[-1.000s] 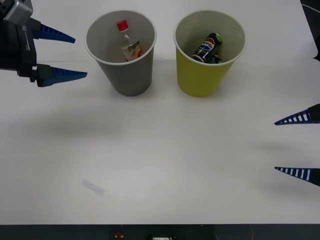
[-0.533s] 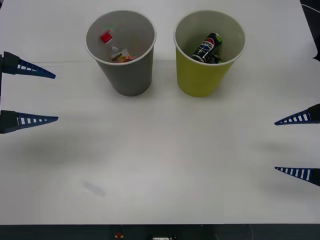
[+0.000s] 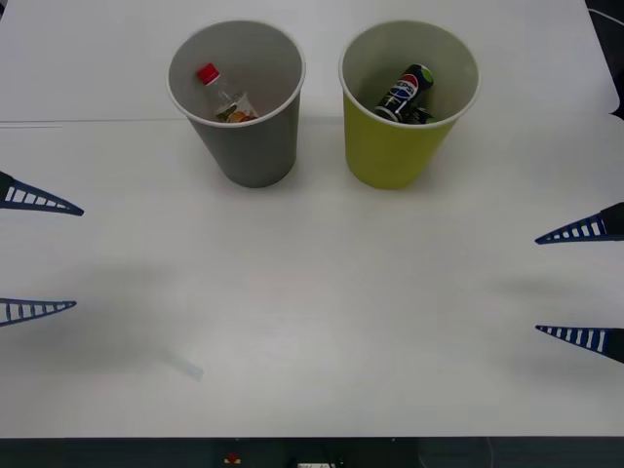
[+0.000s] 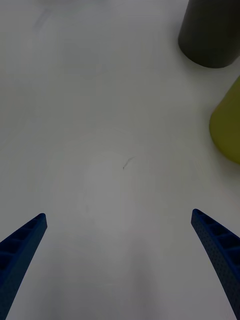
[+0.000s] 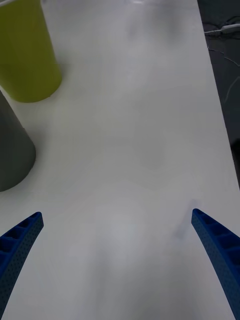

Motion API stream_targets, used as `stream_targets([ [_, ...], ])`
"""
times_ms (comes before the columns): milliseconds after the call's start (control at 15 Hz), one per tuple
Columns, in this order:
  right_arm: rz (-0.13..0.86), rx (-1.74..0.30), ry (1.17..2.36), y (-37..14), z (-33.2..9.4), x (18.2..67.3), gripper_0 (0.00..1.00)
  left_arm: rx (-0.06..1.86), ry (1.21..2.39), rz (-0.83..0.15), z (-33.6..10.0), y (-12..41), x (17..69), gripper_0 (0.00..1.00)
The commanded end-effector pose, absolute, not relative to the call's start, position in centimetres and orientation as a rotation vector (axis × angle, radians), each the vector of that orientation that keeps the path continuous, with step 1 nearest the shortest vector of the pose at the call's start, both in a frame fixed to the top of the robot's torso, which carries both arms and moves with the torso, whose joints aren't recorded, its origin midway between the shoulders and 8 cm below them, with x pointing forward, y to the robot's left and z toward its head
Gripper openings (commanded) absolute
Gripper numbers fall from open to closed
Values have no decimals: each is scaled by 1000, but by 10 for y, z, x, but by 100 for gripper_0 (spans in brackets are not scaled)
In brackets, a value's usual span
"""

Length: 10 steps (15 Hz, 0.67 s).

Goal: Put the can into the green bin and the plastic bottle into the gray bin

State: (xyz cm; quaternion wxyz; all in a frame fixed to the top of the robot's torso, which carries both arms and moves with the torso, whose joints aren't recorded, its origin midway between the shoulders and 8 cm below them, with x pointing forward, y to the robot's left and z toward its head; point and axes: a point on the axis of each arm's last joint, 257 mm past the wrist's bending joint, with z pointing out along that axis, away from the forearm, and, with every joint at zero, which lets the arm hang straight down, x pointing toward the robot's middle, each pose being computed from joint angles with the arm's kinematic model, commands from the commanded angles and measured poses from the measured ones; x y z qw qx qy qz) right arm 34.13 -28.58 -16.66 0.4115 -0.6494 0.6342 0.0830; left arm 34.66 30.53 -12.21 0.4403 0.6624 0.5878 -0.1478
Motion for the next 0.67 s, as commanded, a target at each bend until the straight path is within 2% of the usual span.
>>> stream_targets([
  [67, 209, -1634, 1596, -286, -167, 341, 100, 1639, 1465, -353, -129, 307, 336, 100],
  [667, 209, -1634, 1596, -286, -167, 341, 100, 1625, 1492, -346, -138, 305, 324, 100],
])
